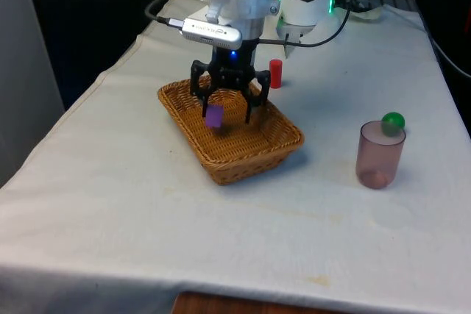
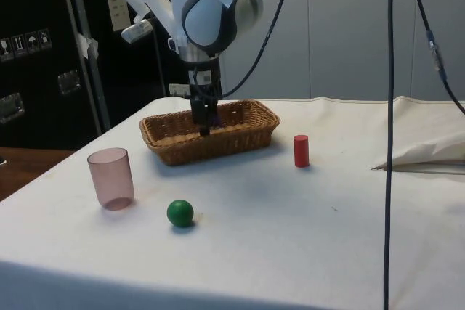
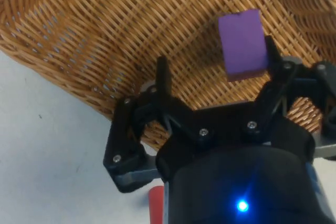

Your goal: Pick up the triangular block and place it into the basket.

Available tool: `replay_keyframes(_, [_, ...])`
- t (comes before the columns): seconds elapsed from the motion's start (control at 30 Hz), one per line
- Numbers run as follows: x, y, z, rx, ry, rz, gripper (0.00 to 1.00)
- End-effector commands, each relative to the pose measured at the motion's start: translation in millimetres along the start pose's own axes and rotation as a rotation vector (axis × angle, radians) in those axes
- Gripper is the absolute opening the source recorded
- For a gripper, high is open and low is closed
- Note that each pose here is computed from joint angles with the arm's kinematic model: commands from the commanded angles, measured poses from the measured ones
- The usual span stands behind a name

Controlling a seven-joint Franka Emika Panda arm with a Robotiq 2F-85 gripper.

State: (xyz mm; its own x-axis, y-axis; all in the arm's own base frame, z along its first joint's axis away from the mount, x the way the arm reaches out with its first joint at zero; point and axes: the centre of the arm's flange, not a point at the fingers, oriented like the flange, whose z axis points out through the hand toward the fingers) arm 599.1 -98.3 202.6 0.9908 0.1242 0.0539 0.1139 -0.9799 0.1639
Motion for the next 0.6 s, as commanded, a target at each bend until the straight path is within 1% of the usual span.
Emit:
replay_keyframes(0.0, [0.7,0.0,0.2,0.0,-0.001,0.0,0.88])
replay_keyframes(0.07, [0.7,0.0,0.2,0.0,-0.001,0.0,0.98])
replay_keyframes(0.1, [0.7,0.0,0.2,0.0,-0.001,0.0,1.0])
replay_keyframes(0.37, [0.5,-3.0,1.3,0.003,-0.002,0.001,1.0])
replay_keyframes(0.47, [0.8,-1.3,-4.9,0.003,-0.002,0.0,1.0])
replay_keyframes(0.53, [1.0,-2.3,-0.6,0.0,0.001,-0.001,1.0])
replay_keyframes(0.57, [1.2,-1.1,-6.9,0.004,-0.001,0.0,1.0])
